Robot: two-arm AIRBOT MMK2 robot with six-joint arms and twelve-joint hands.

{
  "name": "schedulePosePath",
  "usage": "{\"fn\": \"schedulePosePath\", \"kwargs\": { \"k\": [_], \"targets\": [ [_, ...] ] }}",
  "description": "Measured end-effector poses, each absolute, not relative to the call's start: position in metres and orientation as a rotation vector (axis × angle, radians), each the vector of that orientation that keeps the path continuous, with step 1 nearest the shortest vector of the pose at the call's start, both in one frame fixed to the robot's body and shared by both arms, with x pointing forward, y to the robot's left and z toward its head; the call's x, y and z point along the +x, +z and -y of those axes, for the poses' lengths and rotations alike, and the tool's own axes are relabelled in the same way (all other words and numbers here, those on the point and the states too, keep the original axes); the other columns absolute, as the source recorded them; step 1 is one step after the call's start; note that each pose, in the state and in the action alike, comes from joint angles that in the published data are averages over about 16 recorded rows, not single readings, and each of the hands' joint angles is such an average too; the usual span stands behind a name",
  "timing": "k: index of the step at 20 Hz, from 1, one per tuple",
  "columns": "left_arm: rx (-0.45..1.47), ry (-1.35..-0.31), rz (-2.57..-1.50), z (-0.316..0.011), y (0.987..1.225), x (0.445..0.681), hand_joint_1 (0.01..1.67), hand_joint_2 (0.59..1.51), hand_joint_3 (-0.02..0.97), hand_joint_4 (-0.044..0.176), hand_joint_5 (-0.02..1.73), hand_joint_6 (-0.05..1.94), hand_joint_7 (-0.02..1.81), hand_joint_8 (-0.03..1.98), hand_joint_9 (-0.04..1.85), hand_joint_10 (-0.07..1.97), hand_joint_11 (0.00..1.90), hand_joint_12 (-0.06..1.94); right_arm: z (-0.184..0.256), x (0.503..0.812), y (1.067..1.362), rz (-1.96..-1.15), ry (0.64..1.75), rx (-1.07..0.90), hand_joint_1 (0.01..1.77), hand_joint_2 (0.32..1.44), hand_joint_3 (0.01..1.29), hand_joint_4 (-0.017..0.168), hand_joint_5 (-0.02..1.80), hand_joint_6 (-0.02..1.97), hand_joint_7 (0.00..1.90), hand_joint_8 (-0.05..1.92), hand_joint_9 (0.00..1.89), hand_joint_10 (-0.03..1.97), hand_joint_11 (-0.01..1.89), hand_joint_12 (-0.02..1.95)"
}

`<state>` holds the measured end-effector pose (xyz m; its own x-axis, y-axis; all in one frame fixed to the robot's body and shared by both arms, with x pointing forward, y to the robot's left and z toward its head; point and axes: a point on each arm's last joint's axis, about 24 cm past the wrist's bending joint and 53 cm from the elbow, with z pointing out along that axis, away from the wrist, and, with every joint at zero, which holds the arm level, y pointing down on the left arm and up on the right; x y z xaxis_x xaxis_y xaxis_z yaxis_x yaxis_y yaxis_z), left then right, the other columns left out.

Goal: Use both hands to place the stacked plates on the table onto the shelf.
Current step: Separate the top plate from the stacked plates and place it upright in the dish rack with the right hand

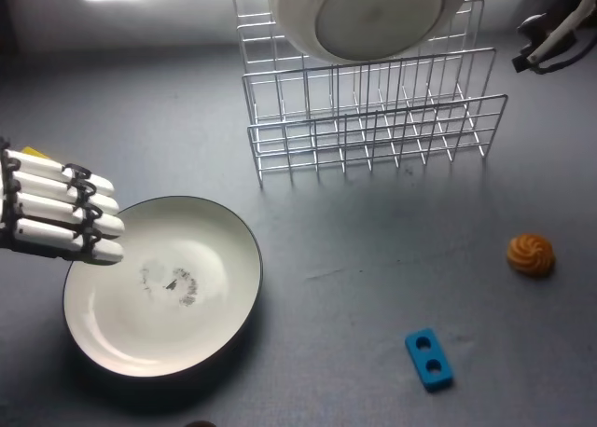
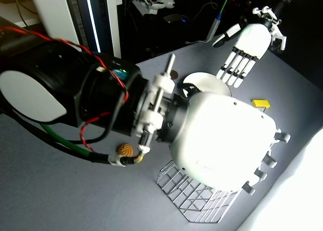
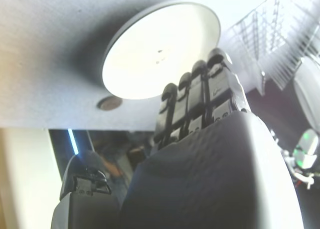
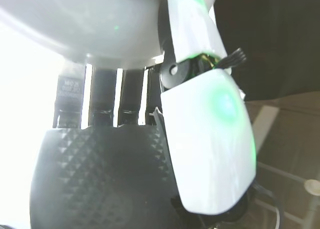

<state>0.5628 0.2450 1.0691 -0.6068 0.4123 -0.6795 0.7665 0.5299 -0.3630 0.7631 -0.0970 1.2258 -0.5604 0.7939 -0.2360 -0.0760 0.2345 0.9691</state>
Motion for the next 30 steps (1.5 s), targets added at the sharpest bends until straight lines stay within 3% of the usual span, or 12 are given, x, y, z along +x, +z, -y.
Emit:
{"fn": "schedulePosePath", "kwargs": {
  "k": [6,10,18,21,26,30],
  "targets": [
    [0.945,-0.853,-2.269,-0.25,1.058,0.567,0.02,1.105,0.015,0.004,0.06,0.01,0.03,0.01,0.02,0.01,0.02,0.0,0.099,0.771,1.202,-1.77,1.402,0.744,1.36,1.03,0.01,-0.009,0.83,1.01,0.99,0.94,0.98,1.16,0.72,1.18],
    [0.937,-0.832,-2.282,-0.253,1.052,0.57,0.02,1.103,0.014,0.005,0.05,0.01,0.03,0.01,0.02,0.01,0.02,0.0,0.099,0.774,1.188,-1.787,1.387,0.769,1.36,1.03,0.01,-0.009,0.84,1.0,1.0,0.94,1.01,1.03,0.73,1.18],
    [0.934,-0.814,-2.3,-0.257,1.046,0.571,0.02,1.109,0.014,0.004,0.03,0.01,0.02,0.01,0.02,0.01,0.02,0.0,0.098,0.776,1.17,-1.802,1.371,0.778,1.35,1.04,0.01,-0.009,0.85,0.98,1.0,0.95,1.0,1.03,0.73,1.21],
    [0.937,-0.812,-2.305,-0.258,1.044,0.57,0.02,1.112,0.014,0.004,0.03,0.01,0.02,0.01,0.02,0.01,0.02,0.0,0.098,0.777,1.166,-1.802,1.368,0.775,1.33,1.05,0.01,-0.009,0.84,0.99,0.99,0.96,0.99,0.92,0.71,1.22],
    [0.944,-0.808,-2.314,-0.258,1.04,0.568,0.02,1.113,0.014,0.004,0.03,0.01,0.02,0.01,0.02,0.01,0.02,0.0,0.099,0.777,1.164,-1.795,1.367,0.768,1.26,1.08,0.01,-0.008,0.81,0.84,0.96,0.7,0.92,0.81,0.63,1.24],
    [0.95,-0.8,-2.321,-0.259,1.037,0.567,0.02,1.11,0.014,0.004,0.03,0.01,0.02,0.01,0.02,0.01,0.02,0.0,0.099,0.778,1.167,-1.784,1.37,0.759,1.19,1.1,0.01,-0.007,0.8,0.61,0.94,0.48,0.89,0.55,0.55,1.23]
  ]
}}
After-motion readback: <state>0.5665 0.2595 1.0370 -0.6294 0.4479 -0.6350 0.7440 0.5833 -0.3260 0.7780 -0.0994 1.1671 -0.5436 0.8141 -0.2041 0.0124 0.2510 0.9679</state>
